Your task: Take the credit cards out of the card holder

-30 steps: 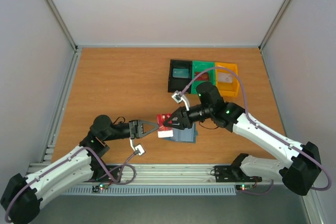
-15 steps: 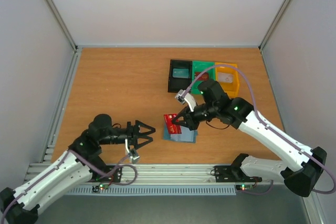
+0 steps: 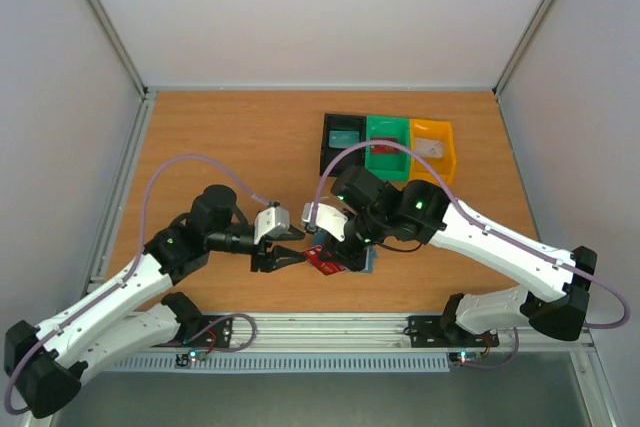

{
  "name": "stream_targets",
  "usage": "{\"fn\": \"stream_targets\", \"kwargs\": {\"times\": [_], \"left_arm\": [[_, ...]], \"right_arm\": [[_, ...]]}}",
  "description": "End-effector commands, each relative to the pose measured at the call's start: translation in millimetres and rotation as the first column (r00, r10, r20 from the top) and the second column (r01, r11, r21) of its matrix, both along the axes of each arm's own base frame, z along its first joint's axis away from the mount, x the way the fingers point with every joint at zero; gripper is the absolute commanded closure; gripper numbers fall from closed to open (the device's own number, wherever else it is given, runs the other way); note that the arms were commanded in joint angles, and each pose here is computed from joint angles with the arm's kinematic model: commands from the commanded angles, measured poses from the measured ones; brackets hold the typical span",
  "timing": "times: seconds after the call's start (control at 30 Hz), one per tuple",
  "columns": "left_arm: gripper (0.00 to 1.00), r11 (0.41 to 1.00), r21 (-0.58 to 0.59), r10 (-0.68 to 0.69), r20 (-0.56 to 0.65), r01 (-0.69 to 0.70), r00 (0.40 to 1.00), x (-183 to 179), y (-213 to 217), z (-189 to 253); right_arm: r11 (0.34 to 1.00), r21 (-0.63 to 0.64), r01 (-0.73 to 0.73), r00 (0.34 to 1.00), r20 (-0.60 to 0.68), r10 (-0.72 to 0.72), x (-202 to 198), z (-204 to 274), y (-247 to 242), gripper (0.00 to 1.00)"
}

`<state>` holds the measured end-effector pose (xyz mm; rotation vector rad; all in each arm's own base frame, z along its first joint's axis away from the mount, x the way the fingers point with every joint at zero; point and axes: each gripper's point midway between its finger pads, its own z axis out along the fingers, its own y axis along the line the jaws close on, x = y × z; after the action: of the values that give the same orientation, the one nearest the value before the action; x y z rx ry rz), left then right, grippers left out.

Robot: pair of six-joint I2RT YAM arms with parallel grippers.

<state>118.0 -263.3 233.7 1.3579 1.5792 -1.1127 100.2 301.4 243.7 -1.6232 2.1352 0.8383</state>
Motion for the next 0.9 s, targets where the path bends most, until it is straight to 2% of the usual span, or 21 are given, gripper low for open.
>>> {"fn": "stream_targets", "kwargs": {"times": [0.0, 0.1, 0.33, 0.4, 0.63, 0.87], "left_arm": [[0.51, 0.988, -0.1, 0.094, -0.23, -0.12, 0.969, 12, -9, 20], [0.71, 0.986, -0.107, 0.099, -0.236, -0.127, 0.967, 12, -8, 19], [0.9, 0.982, -0.158, 0.067, -0.202, -0.1, 0.977, 9, -10, 26], [0.98, 0.981, -0.17, 0.059, -0.194, -0.092, 0.979, 8, -10, 27], [1.0, 0.975, -0.209, 0.042, -0.168, -0.077, 0.985, 6, -10, 32], [1.0, 0.962, -0.249, 0.068, -0.177, -0.111, 0.982, 12, -7, 40]], "right_arm": [[0.998, -0.002, -0.064, 0.995, 0.075, 0.064, 1, 8, 7, 0.99], [0.996, 0.033, -0.078, 0.993, 0.087, 0.074, 1, 14, 13, 0.99], [0.996, 0.023, -0.084, 0.989, 0.124, 0.081, 8, 15, 17, 0.99], [0.995, 0.032, -0.089, 0.986, 0.143, 0.084, 10, 17, 18, 0.99], [0.995, 0.025, -0.1, 0.968, 0.236, 0.092, 26, 23, 25, 0.99], [0.994, 0.063, -0.09, 0.963, 0.26, 0.071, 40, 25, 24, 0.99]]}}
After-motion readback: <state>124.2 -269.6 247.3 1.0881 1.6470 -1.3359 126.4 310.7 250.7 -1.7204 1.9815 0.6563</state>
